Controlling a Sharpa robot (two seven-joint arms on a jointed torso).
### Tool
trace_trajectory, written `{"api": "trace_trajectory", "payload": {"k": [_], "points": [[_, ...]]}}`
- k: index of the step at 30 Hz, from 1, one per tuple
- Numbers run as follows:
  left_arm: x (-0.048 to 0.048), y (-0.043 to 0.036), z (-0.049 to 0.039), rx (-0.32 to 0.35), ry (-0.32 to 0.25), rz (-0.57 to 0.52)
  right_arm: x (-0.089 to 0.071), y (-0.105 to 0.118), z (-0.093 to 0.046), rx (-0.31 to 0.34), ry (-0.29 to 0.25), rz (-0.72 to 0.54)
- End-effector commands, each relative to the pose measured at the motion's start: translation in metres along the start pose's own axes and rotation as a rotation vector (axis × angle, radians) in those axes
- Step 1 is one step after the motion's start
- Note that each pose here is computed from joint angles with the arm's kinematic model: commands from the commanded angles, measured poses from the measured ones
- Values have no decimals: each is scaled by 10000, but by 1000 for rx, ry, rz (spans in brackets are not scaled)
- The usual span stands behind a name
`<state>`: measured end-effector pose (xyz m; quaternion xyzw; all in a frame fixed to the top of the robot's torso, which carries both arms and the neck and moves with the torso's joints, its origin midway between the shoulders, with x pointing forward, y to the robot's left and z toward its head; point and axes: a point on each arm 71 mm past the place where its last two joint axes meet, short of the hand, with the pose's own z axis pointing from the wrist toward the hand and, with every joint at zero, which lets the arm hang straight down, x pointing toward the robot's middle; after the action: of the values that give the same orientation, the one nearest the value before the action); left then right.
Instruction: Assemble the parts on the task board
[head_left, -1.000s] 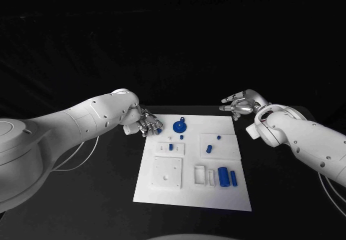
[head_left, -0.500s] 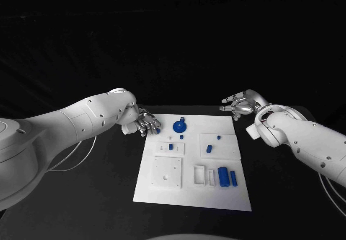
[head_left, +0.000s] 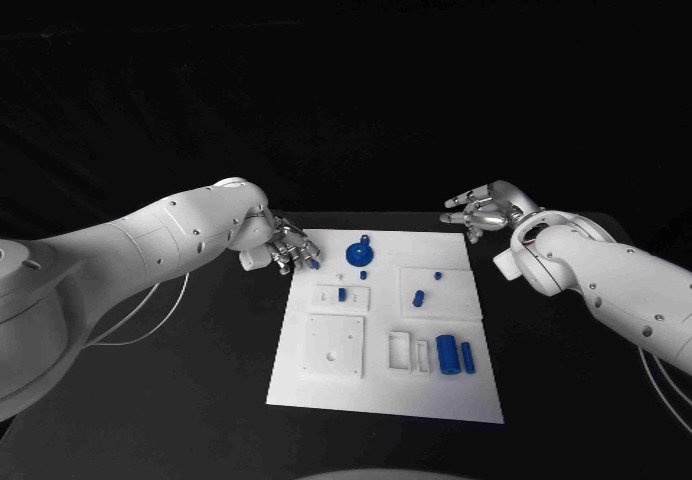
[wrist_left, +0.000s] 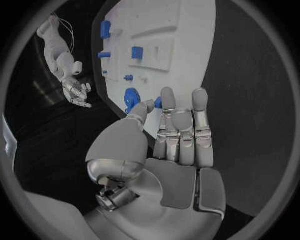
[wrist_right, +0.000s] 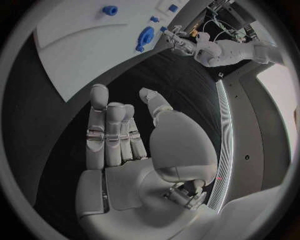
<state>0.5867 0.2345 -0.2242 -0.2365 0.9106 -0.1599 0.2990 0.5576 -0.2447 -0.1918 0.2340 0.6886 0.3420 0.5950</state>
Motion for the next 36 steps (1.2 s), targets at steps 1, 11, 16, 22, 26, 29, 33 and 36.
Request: {"api": "trace_trajectory", "payload": {"k": [1,11,16,22,26,29,33,36], "points": [[65,43,26,-19,31,13,11,5,-3,-8,13,-7],[66,61,18,-18,34,6,12,-1,-5,-7,13,-7],[60,71,13,-21,32,3,10,-5,-7,-6,13,-7],[67,56,15,-21,30,2,11,-5,-7,-6,14,-7],[71,42,17,-19,24,0,11,-5,-7,-6,14,-7],[72,31,17,-15,16,-3,9,-7,-8,-6,14,-7],[72,24,15,-8,4,-9,5,-8,-10,-6,13,-8],[72,20,10,1,-5,-18,1,-11,-12,-6,12,-8]]}}
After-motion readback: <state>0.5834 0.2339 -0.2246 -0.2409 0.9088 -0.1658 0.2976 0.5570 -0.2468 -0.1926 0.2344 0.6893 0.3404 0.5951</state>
